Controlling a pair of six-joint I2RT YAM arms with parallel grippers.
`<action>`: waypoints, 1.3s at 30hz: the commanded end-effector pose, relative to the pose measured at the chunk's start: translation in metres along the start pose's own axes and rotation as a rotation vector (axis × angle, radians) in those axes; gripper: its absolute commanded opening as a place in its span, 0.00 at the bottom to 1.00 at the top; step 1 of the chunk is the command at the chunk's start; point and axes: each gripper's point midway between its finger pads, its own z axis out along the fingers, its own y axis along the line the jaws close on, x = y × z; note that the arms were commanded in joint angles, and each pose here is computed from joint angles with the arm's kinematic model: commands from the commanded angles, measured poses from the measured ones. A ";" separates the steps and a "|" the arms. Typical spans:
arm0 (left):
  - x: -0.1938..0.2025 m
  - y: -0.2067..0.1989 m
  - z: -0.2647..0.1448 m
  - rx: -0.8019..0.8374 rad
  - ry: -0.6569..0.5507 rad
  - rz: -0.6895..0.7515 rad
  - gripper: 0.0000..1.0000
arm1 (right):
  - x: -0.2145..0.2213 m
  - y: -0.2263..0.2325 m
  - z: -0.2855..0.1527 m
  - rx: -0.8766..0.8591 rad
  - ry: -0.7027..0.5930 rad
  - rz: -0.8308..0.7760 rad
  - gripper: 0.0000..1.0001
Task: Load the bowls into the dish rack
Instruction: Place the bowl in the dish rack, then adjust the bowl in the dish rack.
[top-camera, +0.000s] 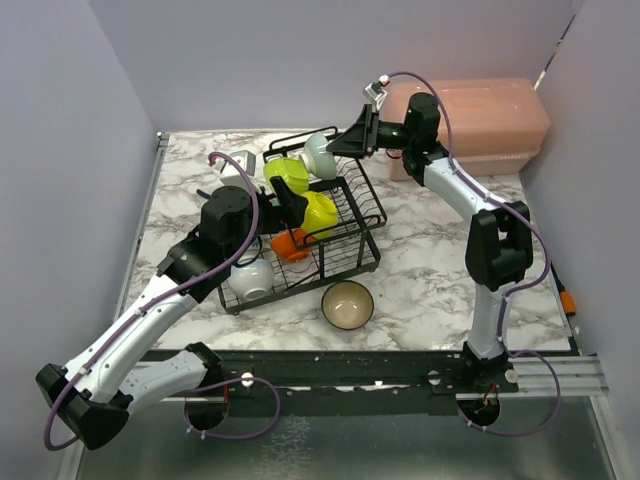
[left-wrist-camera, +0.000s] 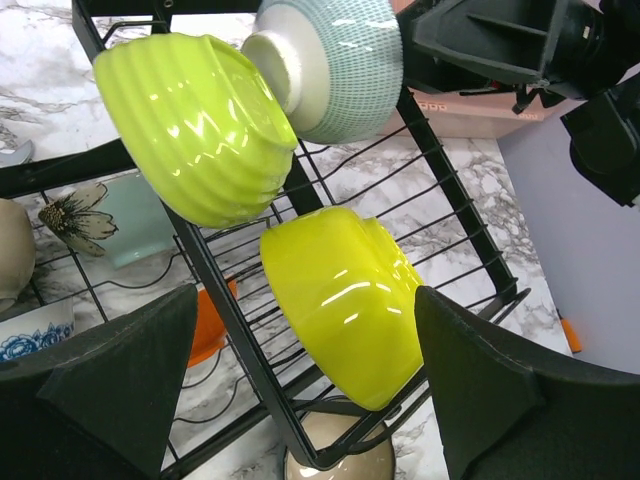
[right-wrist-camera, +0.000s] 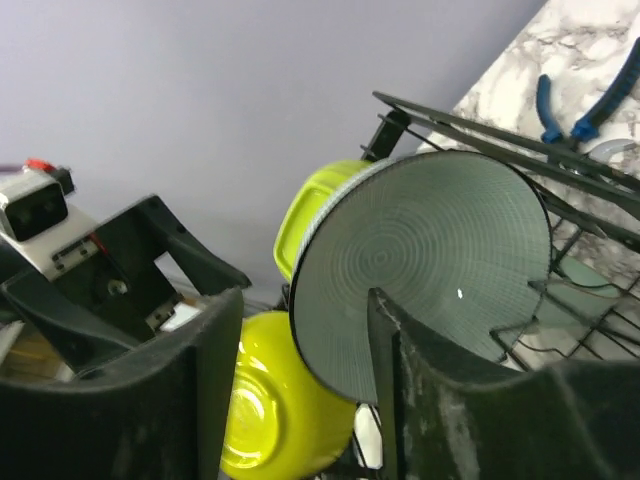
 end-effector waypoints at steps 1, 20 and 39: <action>-0.022 -0.008 -0.001 0.010 -0.060 -0.002 0.88 | 0.003 -0.012 -0.013 0.091 0.013 -0.052 0.61; -0.063 -0.024 0.017 -0.019 -0.125 0.080 0.79 | -0.024 -0.005 -0.058 0.509 -0.059 -0.322 1.00; -0.057 -0.032 0.114 -0.114 -0.032 0.154 0.70 | -0.014 -0.002 -0.122 0.754 -0.291 -0.365 1.00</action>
